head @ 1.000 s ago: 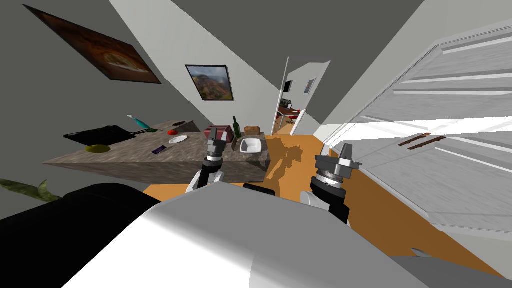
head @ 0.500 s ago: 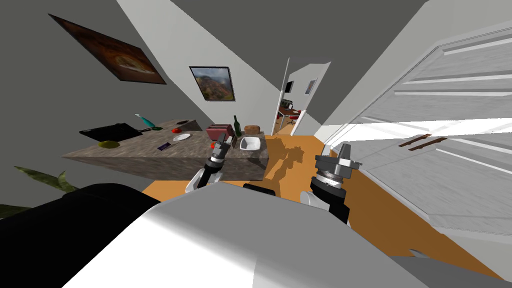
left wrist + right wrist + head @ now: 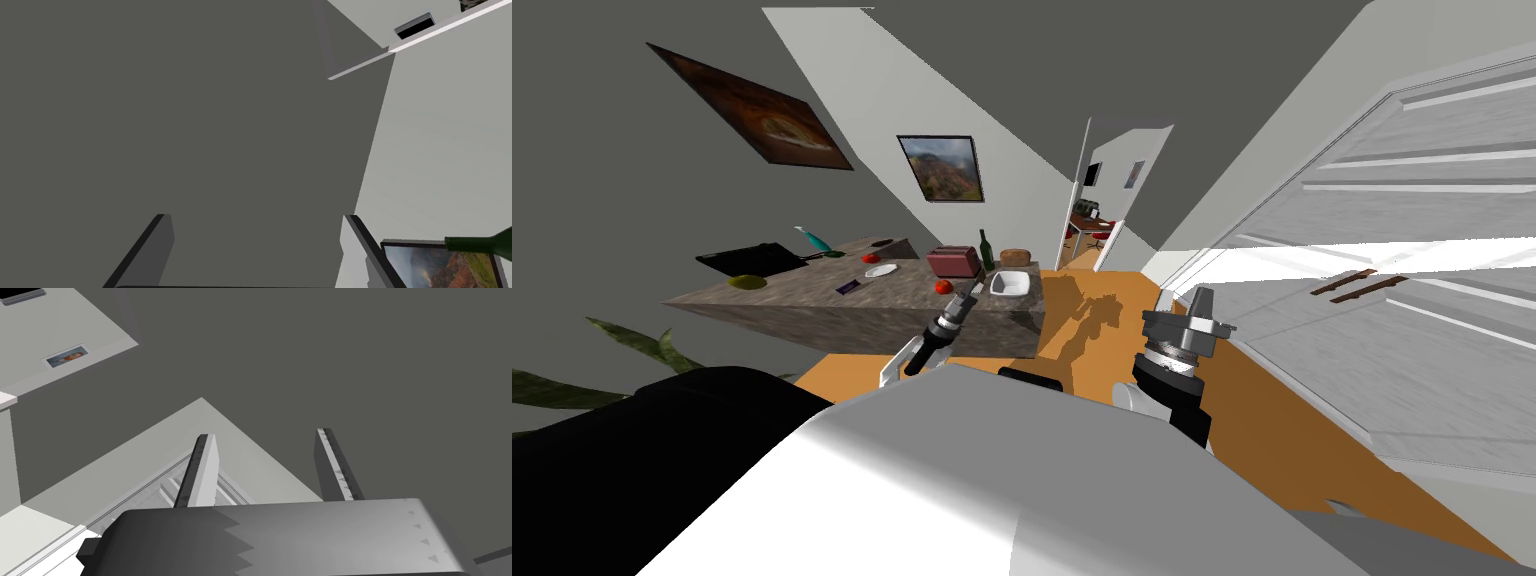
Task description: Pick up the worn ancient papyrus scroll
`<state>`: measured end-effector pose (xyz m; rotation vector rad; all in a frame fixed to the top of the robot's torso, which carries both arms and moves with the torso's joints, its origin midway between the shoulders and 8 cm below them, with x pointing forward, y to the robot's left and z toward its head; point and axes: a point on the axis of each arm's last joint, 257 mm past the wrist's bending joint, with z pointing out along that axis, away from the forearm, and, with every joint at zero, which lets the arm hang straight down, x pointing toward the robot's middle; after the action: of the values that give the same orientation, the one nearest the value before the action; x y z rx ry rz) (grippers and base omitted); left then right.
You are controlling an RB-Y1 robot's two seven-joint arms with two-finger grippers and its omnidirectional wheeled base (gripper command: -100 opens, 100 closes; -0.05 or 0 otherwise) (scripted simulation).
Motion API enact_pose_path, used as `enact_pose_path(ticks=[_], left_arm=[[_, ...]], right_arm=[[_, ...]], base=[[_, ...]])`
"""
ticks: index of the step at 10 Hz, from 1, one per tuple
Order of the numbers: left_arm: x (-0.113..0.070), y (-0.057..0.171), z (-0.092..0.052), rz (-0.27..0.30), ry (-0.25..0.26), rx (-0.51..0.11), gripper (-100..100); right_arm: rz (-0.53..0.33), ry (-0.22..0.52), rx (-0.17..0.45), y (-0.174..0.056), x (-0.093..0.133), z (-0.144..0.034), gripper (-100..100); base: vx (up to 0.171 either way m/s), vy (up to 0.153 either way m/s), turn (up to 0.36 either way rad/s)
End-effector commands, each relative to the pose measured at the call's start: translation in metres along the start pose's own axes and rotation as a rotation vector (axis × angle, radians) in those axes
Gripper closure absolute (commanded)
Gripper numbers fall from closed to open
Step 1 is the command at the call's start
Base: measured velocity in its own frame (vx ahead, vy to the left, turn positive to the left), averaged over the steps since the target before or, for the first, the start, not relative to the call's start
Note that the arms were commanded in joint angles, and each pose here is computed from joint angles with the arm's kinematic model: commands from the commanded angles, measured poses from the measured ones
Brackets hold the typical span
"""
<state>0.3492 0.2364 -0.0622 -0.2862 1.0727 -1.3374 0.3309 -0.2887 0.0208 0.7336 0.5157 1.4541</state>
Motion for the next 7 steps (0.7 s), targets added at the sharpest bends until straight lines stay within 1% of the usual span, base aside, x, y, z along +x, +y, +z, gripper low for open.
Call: enact_pose_path(ticks=[1, 2, 3, 4, 5, 6, 7], left_arm=[[0.011, 0.016, -0.008, 0.004, 0.070, -0.029, -100], [0.011, 0.020, -0.011, 0.008, 0.083, -0.039, -100], [0.020, 0.036, -0.022, 0.008, 0.139, -0.072, -100], [0.020, 0.037, -0.023, 0.013, 0.151, -0.075, -100], [0.028, 0.049, -0.034, 0.013, 0.208, -0.101, -100], [0.028, 0.055, -0.038, 0.018, 0.220, -0.114, -100], [0.035, 0.063, -0.048, 0.019, 0.280, -0.133, -100]], right_arm=[[0.000, 0.000, 0.000, 0.000, 0.000, 0.000, 0], [0.000, 0.000, 0.000, 0.000, 0.000, 0.000, 0], [0.000, 0.000, 0.000, 0.000, 0.000, 0.000, 0], [0.000, 0.000, 0.000, 0.000, 0.000, 0.000, 0], [0.000, 0.000, 0.000, 0.000, 0.000, 0.000, 0], [0.000, 0.000, 0.000, 0.000, 0.000, 0.000, 0], [0.000, 0.000, 0.000, 0.000, 0.000, 0.000, 0]], base=[[-0.048, -0.057, 0.030], [-0.042, -0.053, 0.015], [-0.041, -0.071, 0.022], [-0.039, -0.068, 0.016], [-0.039, -0.076, 0.018], [-0.028, -0.067, 0.017], [-0.031, -0.082, 0.008]])
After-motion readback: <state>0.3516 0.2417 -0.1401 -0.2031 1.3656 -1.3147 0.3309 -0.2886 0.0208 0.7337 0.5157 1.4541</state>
